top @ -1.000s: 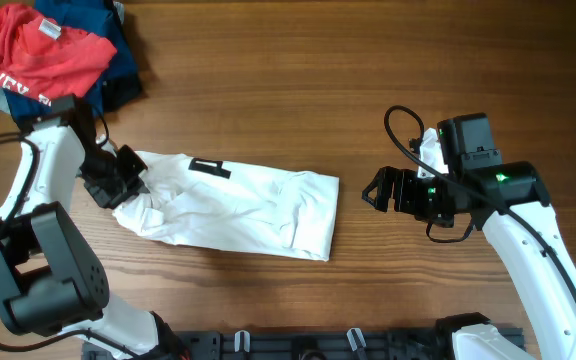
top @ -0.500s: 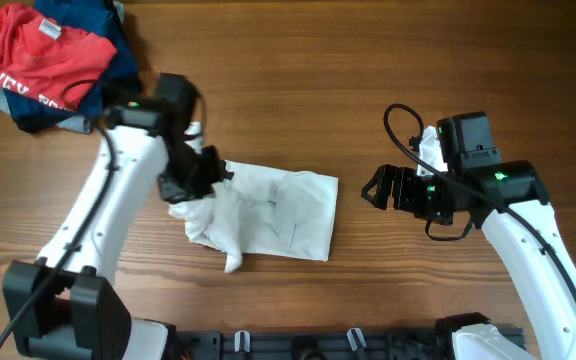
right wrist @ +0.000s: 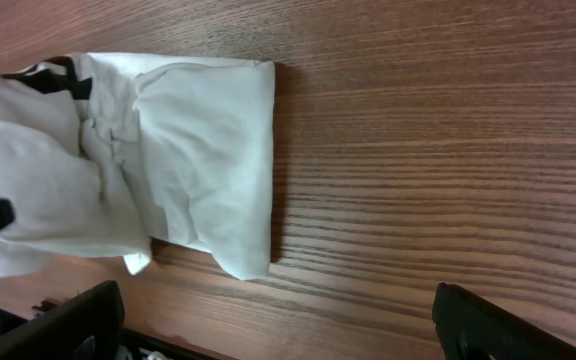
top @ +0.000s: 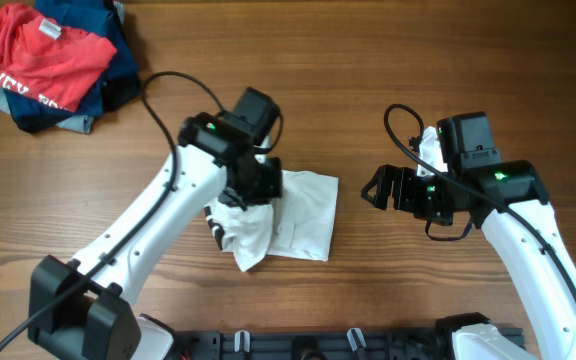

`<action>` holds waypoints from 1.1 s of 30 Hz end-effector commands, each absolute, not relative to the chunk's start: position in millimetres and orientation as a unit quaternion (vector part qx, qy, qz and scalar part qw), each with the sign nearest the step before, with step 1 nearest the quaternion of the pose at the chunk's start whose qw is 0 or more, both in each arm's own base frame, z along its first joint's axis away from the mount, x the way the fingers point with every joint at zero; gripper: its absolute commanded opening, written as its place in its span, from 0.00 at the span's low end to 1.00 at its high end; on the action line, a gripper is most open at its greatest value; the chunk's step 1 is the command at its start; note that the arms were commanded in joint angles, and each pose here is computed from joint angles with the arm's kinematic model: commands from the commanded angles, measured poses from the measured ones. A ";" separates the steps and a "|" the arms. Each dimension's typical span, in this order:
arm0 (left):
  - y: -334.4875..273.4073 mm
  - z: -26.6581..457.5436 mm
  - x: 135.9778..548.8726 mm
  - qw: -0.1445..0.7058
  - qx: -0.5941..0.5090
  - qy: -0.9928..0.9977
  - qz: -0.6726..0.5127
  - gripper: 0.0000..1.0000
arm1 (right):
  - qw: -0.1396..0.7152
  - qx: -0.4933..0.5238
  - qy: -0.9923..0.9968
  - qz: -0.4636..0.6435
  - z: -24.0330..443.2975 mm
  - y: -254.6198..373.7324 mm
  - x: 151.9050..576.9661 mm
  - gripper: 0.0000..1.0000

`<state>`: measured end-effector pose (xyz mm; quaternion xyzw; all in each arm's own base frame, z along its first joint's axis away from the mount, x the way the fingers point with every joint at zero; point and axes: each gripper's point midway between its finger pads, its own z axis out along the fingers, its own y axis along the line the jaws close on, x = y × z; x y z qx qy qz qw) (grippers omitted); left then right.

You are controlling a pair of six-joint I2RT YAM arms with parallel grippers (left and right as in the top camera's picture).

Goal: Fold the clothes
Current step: 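Press the folded left section down onto the bundle with the left gripper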

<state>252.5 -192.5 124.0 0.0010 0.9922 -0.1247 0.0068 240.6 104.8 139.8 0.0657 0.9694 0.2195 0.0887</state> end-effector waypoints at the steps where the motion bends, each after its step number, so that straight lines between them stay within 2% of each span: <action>1: -220.5 117.1 244.1 -0.005 0.025 0.991 -0.133 0.08 | 0.081 0.072 0.967 0.230 140.1 108.0 240.3 0.99; 4: -238.8 101.6 231.5 -0.033 0.050 0.989 -0.132 0.08 | 0.081 0.072 0.967 0.230 140.1 108.0 240.4 1.00; 6: -250.2 91.7 223.4 -0.049 0.066 0.988 -0.132 0.19 | 0.081 0.072 0.967 0.230 140.1 108.0 240.5 0.99; 8: -259.1 86.8 218.3 -0.052 0.080 0.987 -0.132 0.21 | 0.081 0.072 0.967 0.230 140.1 107.9 240.5 0.99; 15: -284.8 91.5 204.5 -0.051 0.115 0.979 -0.162 0.23 | 0.085 0.072 0.966 0.231 140.7 108.2 242.6 0.99; 20: -263.1 121.7 228.1 -0.005 0.084 0.982 -0.168 0.22 | 0.086 0.072 0.966 0.231 140.8 108.2 242.9 0.99; 21: -248.2 136.0 239.2 0.016 0.060 0.984 -0.165 0.28 | 0.086 0.072 0.966 0.231 140.8 108.2 243.0 1.00; 22: -232.2 147.0 249.0 0.033 0.030 0.986 -0.160 0.44 | 0.087 0.072 0.966 0.231 140.8 108.2 243.0 0.99; 24: -202.0 160.7 259.3 0.045 -0.014 0.986 -0.158 0.57 | 0.087 0.072 0.966 0.231 140.8 108.2 243.2 1.00; 28: -150.7 156.4 269.6 0.025 -0.097 0.986 -0.136 0.64 | 0.094 0.070 0.965 0.233 141.9 108.9 246.6 1.00; 33: -143.3 124.0 263.8 -0.033 -0.122 0.983 -0.133 0.64 | 0.096 0.080 0.964 0.235 142.6 109.2 248.6 1.00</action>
